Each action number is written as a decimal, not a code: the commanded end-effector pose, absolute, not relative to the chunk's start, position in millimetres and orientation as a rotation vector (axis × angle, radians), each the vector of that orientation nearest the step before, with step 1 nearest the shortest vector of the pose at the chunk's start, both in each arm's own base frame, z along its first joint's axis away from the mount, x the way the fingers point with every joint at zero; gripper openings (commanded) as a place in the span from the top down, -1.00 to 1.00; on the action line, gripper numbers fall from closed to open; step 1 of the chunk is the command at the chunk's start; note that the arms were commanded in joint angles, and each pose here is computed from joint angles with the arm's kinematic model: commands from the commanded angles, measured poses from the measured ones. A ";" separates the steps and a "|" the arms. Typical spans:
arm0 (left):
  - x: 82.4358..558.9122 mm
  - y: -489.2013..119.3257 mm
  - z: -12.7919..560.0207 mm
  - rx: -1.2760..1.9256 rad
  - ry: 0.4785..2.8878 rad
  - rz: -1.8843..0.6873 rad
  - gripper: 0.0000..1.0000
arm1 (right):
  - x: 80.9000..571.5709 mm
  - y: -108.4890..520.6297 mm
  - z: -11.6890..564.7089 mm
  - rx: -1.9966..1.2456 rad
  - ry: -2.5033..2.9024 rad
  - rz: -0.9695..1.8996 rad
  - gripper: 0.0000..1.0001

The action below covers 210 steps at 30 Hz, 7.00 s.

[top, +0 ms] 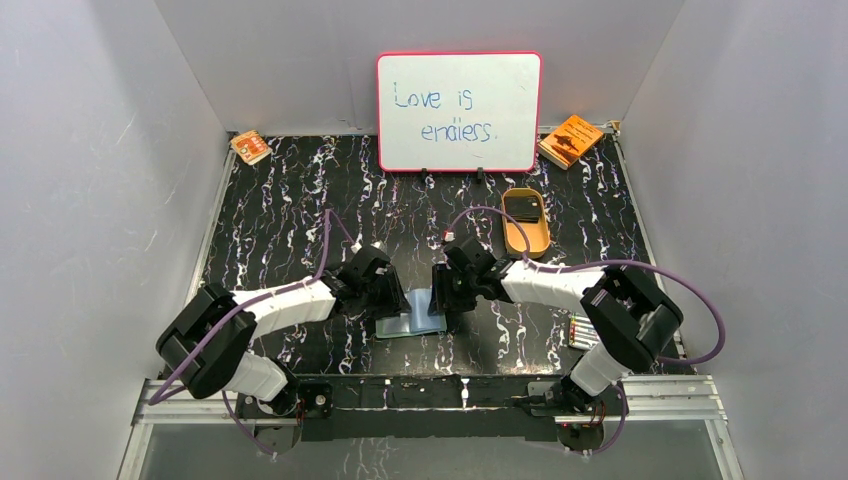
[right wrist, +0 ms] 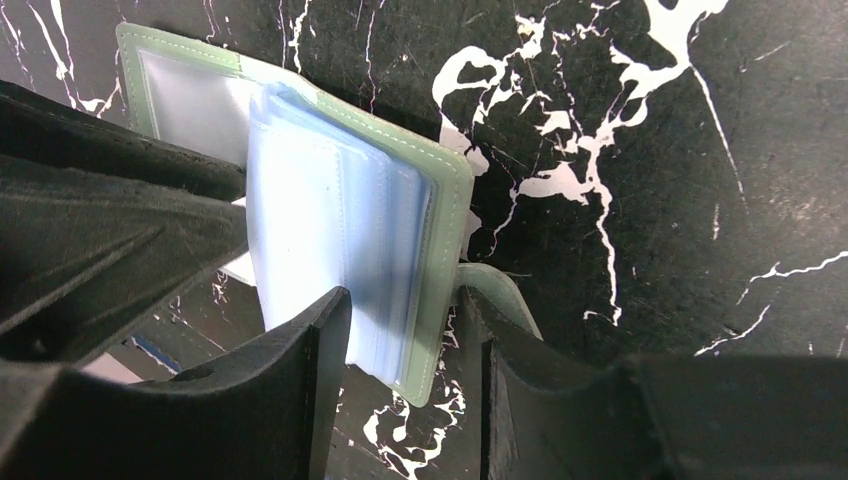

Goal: Put the credit cards into the card holder
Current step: Open the card holder at the center of the board.

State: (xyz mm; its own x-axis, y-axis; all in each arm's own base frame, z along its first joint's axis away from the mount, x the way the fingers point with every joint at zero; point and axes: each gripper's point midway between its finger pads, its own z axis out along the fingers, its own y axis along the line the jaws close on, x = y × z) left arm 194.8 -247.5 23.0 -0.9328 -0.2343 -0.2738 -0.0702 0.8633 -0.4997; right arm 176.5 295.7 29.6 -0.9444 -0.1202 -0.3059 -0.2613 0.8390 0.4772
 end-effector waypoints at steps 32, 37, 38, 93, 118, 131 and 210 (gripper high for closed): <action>177.8 -223.9 -22.0 -0.157 2.882 -0.478 0.19 | 168.4 299.8 14.2 -0.341 2.792 0.710 -0.08; 177.1 -218.9 -25.3 -0.156 2.888 -0.440 0.69 | 168.5 296.7 15.6 -0.336 2.790 0.694 -0.08; 176.7 -217.2 -25.7 -0.155 2.889 -0.429 0.78 | 168.4 295.4 16.2 -0.335 2.791 0.688 -0.07; 175.4 -212.0 -21.8 -0.166 2.852 -0.442 1.00 | 204.6 328.4 56.2 -0.342 2.694 0.814 0.06; 200.4 -222.6 48.8 -0.162 2.699 -0.519 -0.28 | 190.0 315.9 54.7 -0.277 2.756 0.799 1.00; 215.3 -243.0 85.7 -0.201 2.514 -0.744 -0.66 | 205.5 263.4 88.1 -0.224 2.773 0.368 1.00; 201.5 -224.1 6.8 -0.218 2.703 -0.522 0.45 | 171.5 329.7 114.0 -0.481 2.636 1.004 0.09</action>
State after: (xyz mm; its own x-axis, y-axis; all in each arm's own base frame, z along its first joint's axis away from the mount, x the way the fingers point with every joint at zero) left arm 211.6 -251.6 22.7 -0.9108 -0.2360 -0.3387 -0.0367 0.8635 -0.5030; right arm 171.6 303.9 121.4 -0.9074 -0.1901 -0.3749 -0.3734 0.7741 0.5112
